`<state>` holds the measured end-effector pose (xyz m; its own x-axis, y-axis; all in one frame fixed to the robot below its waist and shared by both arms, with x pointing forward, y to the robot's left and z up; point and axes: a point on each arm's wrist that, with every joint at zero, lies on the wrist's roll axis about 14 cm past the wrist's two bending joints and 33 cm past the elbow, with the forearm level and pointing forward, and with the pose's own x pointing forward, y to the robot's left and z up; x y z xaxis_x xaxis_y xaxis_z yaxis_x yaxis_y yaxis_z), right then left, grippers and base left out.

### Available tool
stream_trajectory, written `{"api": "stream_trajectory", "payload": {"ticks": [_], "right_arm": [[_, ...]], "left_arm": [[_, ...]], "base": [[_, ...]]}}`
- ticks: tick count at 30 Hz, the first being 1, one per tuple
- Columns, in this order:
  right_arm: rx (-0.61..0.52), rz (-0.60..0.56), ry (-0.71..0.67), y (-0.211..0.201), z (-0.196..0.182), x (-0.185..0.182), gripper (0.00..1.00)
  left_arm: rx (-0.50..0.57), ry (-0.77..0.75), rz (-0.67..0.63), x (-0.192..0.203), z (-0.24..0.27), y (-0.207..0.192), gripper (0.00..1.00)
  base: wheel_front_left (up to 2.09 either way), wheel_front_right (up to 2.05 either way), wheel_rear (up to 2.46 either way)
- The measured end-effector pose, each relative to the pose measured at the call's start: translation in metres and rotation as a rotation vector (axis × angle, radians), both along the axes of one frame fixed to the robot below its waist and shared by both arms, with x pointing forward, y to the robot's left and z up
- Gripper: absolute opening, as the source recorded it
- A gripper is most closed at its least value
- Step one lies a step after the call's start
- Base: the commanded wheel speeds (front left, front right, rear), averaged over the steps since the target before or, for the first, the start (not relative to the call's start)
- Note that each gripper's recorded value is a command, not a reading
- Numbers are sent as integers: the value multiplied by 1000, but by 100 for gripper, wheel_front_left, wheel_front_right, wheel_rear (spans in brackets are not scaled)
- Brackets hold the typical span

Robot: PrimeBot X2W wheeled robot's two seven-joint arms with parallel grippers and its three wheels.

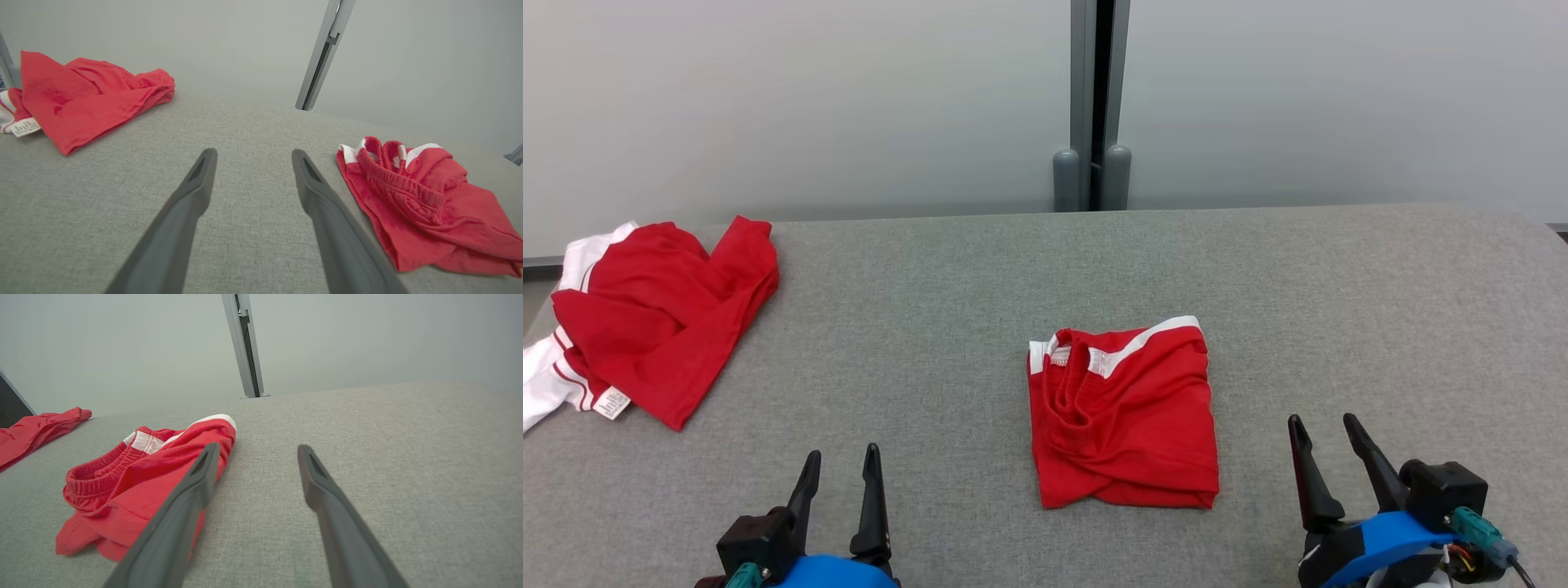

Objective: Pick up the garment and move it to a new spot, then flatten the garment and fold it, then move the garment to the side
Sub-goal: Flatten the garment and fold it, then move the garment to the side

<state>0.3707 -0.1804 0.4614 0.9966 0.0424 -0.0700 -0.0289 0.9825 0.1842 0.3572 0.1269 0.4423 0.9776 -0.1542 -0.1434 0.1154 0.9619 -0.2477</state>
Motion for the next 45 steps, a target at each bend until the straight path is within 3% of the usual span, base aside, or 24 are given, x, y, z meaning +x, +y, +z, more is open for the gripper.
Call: {"api": "stream_trajectory", "payload": {"ticks": [17, 23, 33, 43, 44, 45], "right_arm": [[-20, 25, 39, 6, -11, 1, 100], [-72, 51, 92, 8, -3, 27, 100], [-156, 160, 349, 33, -17, 69, 100], [-173, 241, 613, 55, -71, 72, 100], [-170, 246, 630, 56, -75, 71, 97], [-165, 252, 645, 58, -79, 70, 59]], "left_arm": [[11, 2, 9, -1, -2, 4, 100], [16, 9, 19, 0, -5, 8, 100], [-6, 21, 76, 4, -9, 23, 100], [-9, 42, 128, 8, -16, 38, 100], [-6, 45, 131, 8, -18, 38, 100], [-5, 48, 133, 8, -19, 39, 100]], "base": [[0, 0, 0], [0, 0, 0], [0, 0, 0], [0, 0, 0], [0, 0, 0], [0, 0, 0]]}}
